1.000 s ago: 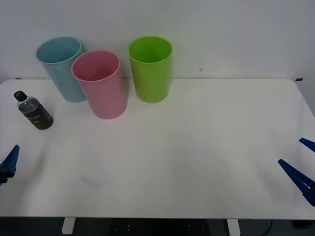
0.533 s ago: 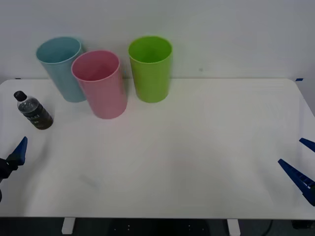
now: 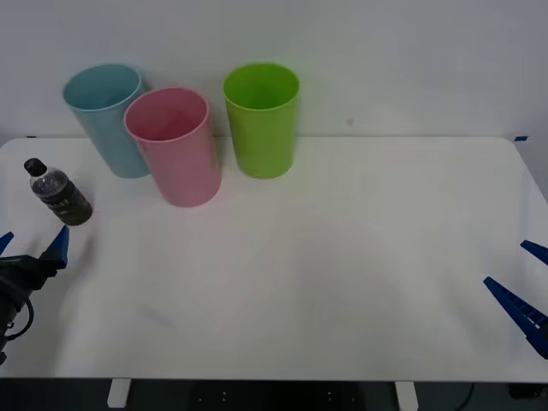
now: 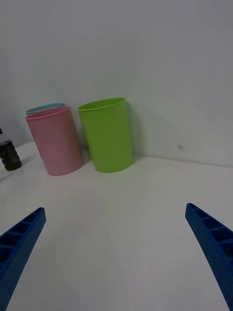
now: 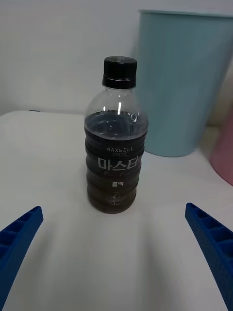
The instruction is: Grasp the object on the table and drop it into the matching bin: aluminum can to the light blue bin, PET bottle to the pink bin.
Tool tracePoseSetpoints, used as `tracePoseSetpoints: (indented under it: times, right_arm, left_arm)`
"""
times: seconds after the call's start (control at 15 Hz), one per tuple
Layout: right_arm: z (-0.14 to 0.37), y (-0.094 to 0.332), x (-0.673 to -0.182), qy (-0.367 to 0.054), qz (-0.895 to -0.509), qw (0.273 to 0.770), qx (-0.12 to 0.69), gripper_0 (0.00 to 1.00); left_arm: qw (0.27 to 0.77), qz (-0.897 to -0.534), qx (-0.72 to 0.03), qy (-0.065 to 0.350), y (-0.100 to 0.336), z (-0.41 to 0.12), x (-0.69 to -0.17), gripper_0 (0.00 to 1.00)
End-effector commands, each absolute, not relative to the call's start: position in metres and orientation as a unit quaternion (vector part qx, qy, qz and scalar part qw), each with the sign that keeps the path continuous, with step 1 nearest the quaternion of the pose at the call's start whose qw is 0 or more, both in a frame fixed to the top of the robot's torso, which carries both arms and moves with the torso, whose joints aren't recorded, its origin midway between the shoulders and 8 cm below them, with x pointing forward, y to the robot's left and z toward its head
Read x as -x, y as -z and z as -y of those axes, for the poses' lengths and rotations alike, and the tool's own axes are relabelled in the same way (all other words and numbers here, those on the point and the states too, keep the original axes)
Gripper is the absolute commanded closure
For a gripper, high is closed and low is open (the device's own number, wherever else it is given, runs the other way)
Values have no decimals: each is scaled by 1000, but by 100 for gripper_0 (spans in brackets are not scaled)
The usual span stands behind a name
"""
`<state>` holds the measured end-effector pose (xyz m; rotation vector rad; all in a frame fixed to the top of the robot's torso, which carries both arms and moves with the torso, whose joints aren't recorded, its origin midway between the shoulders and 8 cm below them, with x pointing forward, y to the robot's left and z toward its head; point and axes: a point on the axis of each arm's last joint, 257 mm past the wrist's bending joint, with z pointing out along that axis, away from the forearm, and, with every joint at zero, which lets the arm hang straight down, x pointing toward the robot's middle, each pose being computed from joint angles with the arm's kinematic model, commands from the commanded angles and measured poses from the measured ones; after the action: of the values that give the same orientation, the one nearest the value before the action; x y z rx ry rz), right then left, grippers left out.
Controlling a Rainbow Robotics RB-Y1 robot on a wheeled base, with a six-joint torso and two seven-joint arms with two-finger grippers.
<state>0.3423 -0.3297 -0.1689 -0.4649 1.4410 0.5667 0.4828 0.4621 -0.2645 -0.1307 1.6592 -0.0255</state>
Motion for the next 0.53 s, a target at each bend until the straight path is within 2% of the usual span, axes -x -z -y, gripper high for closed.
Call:
tracePoseSetpoints:
  times: [0.07, 0.53]
  right_arm:
    - [330, 169, -342, -253, -645, 691, 208, 0]
    - [330, 169, -342, -253, -645, 691, 208, 0]
  left_arm:
    - [675, -734, 65, 11, 265, -453, -497, 0]
    - [672, -736, 76, -12, 267, -453, -533, 0]
